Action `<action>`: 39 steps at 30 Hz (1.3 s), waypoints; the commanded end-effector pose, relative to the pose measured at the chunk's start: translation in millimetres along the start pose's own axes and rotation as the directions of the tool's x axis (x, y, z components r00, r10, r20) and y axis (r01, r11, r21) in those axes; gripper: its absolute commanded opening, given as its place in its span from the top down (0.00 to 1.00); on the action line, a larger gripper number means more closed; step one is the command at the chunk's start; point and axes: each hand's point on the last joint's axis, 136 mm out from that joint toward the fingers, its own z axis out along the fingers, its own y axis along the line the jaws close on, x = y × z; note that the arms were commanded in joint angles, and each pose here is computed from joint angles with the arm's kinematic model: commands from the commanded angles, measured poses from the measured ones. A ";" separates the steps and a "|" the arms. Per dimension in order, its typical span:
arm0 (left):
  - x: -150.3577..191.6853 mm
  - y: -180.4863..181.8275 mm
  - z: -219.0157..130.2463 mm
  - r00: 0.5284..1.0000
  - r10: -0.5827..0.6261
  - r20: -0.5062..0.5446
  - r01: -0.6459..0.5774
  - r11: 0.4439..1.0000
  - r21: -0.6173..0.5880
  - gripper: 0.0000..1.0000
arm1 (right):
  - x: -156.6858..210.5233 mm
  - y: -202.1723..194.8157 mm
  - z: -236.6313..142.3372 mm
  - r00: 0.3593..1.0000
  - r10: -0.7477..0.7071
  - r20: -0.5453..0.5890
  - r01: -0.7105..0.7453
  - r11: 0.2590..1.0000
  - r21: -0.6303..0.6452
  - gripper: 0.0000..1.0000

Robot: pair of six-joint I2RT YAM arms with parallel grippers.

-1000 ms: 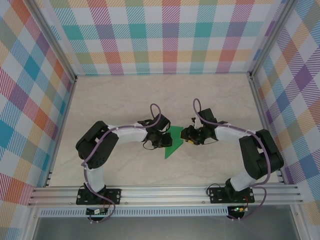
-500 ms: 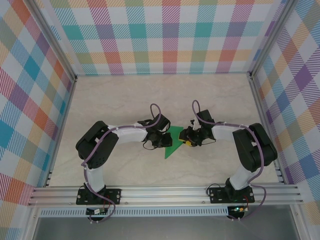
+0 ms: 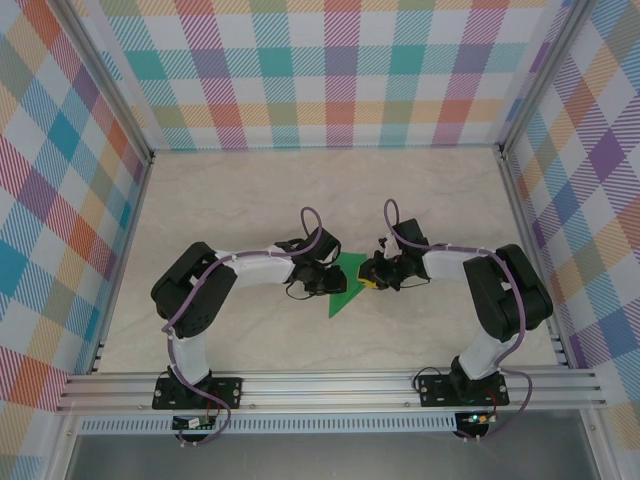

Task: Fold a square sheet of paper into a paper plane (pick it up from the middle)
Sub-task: Third fold the triangle at the center of the table, then fourth fold the wing at the center of the table.

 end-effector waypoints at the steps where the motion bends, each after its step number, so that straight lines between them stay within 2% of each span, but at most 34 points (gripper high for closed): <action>1: 4.1 1.9 -17.4 1.000 0.021 0.003 -0.020 1.000 -0.009 0.69 | 2.2 5.4 2.5 0.999 -0.028 -0.024 0.027 0.999 -0.025 0.85; 7: 8.4 -17.6 -46.9 0.987 0.141 0.074 -0.139 0.990 -0.039 0.55 | 4.9 11.4 -1.6 0.999 -0.041 -0.030 0.040 0.998 -0.042 0.88; 12: 23.4 -14.4 -42.8 0.968 0.239 0.079 -0.220 0.955 -0.196 0.52 | 5.0 17.9 -6.9 0.998 -0.049 -0.025 0.048 0.998 -0.047 0.88; 17: 26.7 -6.1 -33.5 0.952 0.285 0.114 -0.232 0.911 -0.342 0.51 | 4.4 20.6 -8.5 0.998 -0.049 -0.026 0.048 0.998 -0.051 0.87; 27: 31.9 -11.9 -13.9 0.914 0.388 0.121 -0.296 0.839 -0.457 0.50 | 6.3 21.6 -9.3 0.998 -0.049 -0.037 0.047 0.997 -0.054 0.87; 33: 31.1 -9.1 -9.3 0.902 0.414 0.120 -0.304 0.808 -0.504 0.53 | 6.6 21.8 -10.6 0.998 -0.051 -0.033 0.049 0.997 -0.051 0.86; 39: 34.1 -6.9 -8.8 0.891 0.439 0.117 -0.313 0.779 -0.543 0.60 | 6.8 21.7 -10.9 0.998 -0.054 -0.032 0.052 0.998 -0.047 0.86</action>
